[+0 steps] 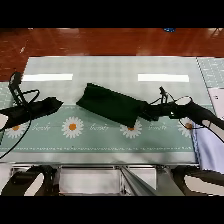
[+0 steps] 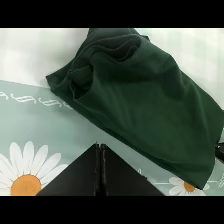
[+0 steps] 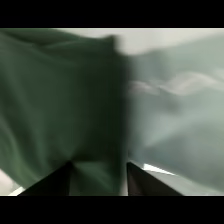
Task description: Fold the shirts.
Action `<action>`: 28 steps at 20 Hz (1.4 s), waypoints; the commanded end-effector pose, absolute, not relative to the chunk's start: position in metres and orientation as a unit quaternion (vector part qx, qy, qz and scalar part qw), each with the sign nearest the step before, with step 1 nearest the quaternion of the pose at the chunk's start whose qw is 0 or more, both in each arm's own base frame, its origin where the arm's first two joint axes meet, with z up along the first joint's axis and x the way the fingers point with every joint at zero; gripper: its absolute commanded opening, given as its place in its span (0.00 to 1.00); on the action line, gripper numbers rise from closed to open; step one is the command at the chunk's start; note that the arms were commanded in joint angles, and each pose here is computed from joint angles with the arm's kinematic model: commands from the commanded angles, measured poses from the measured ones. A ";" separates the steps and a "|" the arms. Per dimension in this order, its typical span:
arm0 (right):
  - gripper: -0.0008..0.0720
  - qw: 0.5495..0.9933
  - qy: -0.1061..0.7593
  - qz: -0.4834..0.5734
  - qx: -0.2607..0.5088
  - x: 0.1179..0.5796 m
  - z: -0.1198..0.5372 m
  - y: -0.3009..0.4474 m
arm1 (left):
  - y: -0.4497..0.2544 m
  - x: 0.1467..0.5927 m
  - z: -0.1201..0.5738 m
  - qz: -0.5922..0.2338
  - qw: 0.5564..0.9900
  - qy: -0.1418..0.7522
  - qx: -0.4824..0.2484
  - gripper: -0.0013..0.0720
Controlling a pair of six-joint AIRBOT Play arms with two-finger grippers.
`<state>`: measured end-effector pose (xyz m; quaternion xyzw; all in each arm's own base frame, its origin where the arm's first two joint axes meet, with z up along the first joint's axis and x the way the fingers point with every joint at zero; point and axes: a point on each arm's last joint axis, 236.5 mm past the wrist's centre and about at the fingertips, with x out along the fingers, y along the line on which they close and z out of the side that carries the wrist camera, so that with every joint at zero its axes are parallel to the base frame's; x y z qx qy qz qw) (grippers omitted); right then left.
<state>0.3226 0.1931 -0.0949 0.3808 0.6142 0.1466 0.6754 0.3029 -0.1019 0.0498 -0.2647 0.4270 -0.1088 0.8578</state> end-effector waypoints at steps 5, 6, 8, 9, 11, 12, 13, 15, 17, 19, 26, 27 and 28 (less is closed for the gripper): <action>0.05 0.670 0.612 0.273 0.321 0.355 -0.069 0.270 | -0.103 0.304 0.045 -0.108 0.853 0.435 -0.267 0.04; 0.05 0.676 0.598 0.295 0.313 0.365 -0.049 0.278 | -0.103 0.304 0.044 -0.107 0.853 0.436 -0.267 0.04; 0.05 0.695 0.563 0.336 0.296 0.391 -0.003 0.290 | -0.103 0.304 0.040 -0.106 0.850 0.441 -0.267 0.04; 0.05 0.708 0.545 0.348 0.286 0.404 0.021 0.293 | -0.103 0.304 0.038 -0.105 0.849 0.444 -0.268 0.04; 0.05 0.744 0.503 0.356 0.258 0.434 0.076 0.293 | -0.103 0.305 0.032 -0.102 0.845 0.452 -0.268 0.04; 0.05 0.763 0.478 0.358 0.248 0.448 0.106 0.289 | -0.103 0.305 0.030 -0.101 0.843 0.455 -0.269 0.04; 0.05 0.781 0.453 0.357 0.239 0.461 0.134 0.282 | -0.103 0.305 0.029 -0.101 0.842 0.456 -0.269 0.04; 0.05 0.811 0.417 0.335 0.239 0.483 0.182 0.255 | -0.103 0.305 0.028 -0.101 0.842 0.458 -0.268 0.04; 0.05 0.827 0.395 0.316 0.245 0.493 0.219 0.221 | -0.103 0.305 0.028 -0.101 0.842 0.458 -0.268 0.04; 0.05 0.841 0.380 0.288 0.254 0.496 0.246 0.181 | -0.103 0.304 0.028 -0.101 0.841 0.458 -0.268 0.04; 0.05 0.866 0.376 0.109 0.310 0.445 0.286 -0.005 | -0.103 0.305 0.029 -0.101 0.842 0.458 -0.268 0.04; 0.05 0.862 0.396 0.068 0.308 0.427 0.278 -0.032 | -0.103 0.305 0.029 -0.101 0.842 0.457 -0.268 0.04; 0.04 0.857 0.417 0.026 0.303 0.408 0.269 -0.056 | -0.103 0.305 0.029 -0.101 0.842 0.456 -0.269 0.04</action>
